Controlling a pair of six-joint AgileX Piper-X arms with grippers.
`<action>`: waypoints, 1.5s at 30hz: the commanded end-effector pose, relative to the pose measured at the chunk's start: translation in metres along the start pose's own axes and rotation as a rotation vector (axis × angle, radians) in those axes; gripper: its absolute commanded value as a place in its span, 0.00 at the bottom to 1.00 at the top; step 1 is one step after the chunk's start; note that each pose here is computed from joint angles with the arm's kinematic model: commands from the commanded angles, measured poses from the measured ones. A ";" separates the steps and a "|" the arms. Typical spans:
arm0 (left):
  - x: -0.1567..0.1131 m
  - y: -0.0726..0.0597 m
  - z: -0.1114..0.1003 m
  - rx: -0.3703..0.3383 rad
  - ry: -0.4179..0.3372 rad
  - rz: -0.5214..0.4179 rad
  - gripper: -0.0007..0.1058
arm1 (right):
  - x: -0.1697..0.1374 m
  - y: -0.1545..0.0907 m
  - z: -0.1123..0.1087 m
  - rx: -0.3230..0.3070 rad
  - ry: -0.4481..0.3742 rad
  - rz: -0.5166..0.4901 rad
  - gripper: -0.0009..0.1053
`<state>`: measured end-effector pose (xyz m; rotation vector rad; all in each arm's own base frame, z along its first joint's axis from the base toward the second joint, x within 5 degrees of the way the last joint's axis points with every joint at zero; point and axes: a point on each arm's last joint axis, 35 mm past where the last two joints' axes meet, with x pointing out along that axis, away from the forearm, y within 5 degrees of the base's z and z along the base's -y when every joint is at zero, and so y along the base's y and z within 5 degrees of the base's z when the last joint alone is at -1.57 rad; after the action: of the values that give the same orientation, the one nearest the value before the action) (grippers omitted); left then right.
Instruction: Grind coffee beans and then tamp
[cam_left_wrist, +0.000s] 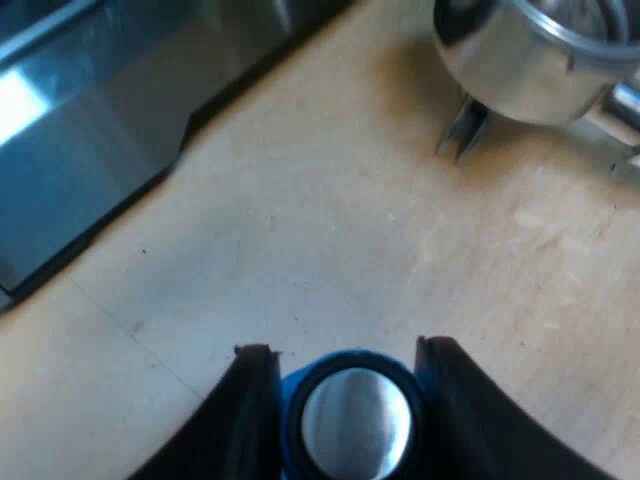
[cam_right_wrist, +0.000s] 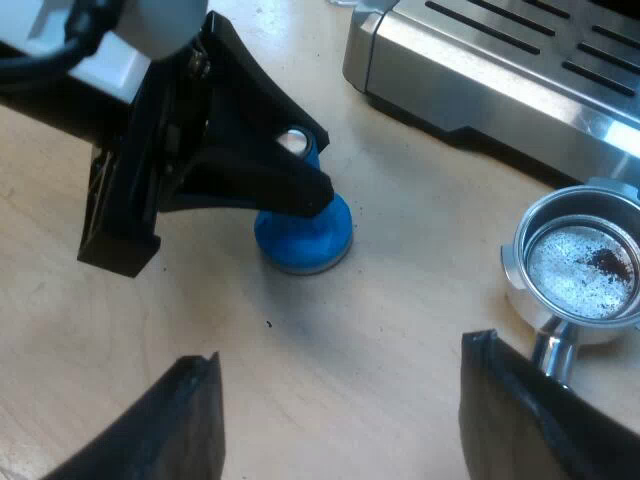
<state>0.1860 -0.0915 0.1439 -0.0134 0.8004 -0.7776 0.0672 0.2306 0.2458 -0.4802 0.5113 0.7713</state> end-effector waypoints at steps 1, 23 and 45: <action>0.000 -0.002 0.002 0.001 -0.011 -0.010 0.15 | 0.000 -0.001 0.001 0.000 -0.007 0.000 0.52; -0.052 -0.026 0.014 0.004 -0.063 -0.020 0.13 | -0.013 -0.008 0.006 0.022 -0.047 0.003 0.52; -0.108 -0.053 0.055 0.045 -0.144 -0.065 0.13 | -0.050 -0.061 -0.016 0.095 0.054 -0.191 0.51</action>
<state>0.1424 -0.0756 0.2620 -0.0459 0.6606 -0.8343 0.0781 0.1592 0.2775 -0.4557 0.5295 0.5428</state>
